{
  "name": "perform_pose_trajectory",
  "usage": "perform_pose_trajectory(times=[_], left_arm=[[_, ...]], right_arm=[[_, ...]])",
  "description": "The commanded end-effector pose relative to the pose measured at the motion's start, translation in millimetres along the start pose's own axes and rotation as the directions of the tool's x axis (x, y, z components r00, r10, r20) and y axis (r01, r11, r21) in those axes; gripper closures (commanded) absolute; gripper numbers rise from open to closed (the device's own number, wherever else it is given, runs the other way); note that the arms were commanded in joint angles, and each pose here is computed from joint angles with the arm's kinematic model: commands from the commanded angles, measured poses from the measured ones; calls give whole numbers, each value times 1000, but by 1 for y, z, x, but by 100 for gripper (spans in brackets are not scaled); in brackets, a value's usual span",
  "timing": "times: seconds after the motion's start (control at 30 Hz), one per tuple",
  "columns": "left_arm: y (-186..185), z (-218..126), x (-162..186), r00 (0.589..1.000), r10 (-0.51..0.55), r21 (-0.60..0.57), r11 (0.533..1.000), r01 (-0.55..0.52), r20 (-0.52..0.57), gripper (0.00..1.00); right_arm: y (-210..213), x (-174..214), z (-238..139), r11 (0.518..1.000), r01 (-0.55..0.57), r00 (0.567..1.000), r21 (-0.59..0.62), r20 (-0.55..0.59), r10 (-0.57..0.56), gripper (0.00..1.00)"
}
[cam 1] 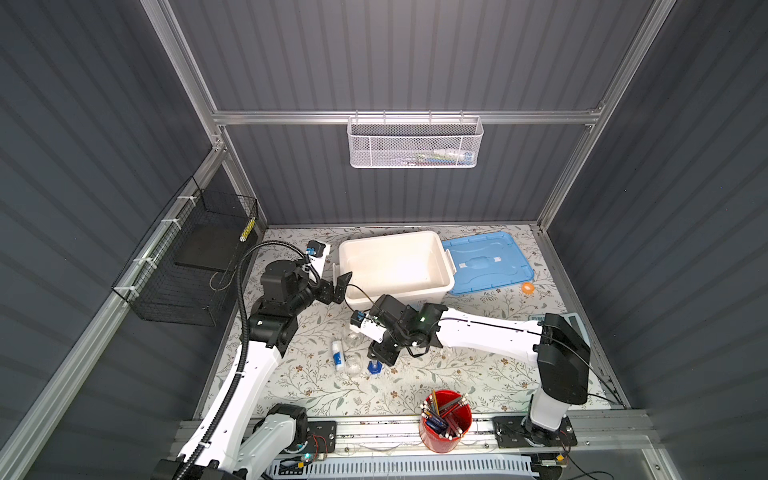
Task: Organize the chemistry lab equipment
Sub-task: 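Lower the right gripper and close it on the clear cylinder's narrow end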
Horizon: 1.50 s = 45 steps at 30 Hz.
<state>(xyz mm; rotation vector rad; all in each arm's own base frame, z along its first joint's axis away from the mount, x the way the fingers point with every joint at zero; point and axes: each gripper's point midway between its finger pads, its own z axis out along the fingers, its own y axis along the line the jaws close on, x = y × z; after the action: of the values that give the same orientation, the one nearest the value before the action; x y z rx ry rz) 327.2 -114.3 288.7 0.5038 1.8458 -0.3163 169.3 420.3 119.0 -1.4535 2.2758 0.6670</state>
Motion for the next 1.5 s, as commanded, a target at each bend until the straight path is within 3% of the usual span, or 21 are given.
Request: perform_pose_trajectory(times=[0.0,0.67,0.93,1.47], left_arm=[[3,-1,-5,1000,-8,-10,1000,8,11,0],[2,-1,-5,1000,-7,-1,1000,7,9,0],[1,-1,-5,1000,-7,3,1000,7,9,0],[0,-2,-6,1000,-4,7,1000,4,13,0]], right_arm=[[0,-7,2,1000,14,1000,9,7,-14,71],[-2,1,1,1000,-7,1000,21,-8,7,72],[-3,1,-3,999,-8,1000,37,-6,8,65],[-1,4,-1,999,-12,1000,34,-17,12,72]])
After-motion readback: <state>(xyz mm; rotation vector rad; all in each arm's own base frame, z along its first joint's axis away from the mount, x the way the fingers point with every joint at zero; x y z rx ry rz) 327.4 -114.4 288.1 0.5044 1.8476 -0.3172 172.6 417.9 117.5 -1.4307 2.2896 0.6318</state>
